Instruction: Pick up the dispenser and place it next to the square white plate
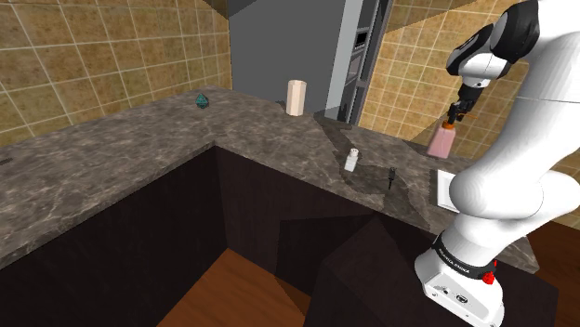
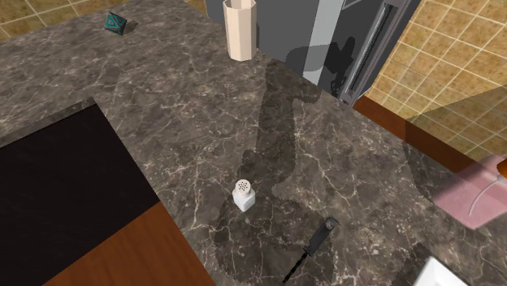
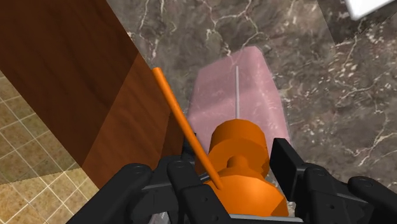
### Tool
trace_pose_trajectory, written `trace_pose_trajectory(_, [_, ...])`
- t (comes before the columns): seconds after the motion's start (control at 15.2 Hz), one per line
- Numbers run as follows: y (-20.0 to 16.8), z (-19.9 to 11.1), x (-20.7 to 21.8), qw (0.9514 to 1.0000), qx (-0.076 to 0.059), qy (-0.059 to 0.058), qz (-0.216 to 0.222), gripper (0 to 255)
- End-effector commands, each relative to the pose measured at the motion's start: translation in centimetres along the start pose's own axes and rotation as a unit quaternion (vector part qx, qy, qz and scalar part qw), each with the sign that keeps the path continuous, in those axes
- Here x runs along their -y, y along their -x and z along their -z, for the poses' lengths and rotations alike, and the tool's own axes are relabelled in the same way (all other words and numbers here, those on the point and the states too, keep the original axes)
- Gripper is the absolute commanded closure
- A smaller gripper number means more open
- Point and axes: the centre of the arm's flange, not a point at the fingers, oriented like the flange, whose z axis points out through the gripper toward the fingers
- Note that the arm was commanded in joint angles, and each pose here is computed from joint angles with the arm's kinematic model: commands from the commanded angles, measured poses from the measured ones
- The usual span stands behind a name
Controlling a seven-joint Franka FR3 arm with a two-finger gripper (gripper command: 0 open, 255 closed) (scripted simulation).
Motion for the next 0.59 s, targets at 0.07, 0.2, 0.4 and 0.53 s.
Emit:
trace_pose_trajectory(0.07, [0.00,-0.05,-0.01,1.0000,0.000,0.000,0.000,255])
trace_pose_trajectory(0.2, [0.00,-0.05,-0.01,1.0000,0.000,0.000,0.000,255])
trace_pose_trajectory(0.4, [0.00,-0.05,-0.02,1.0000,0.000,0.000,0.000,0])
trace_pose_trajectory(0.53, [0.00,-0.05,-0.02,1.0000,0.000,0.000,0.000,0])
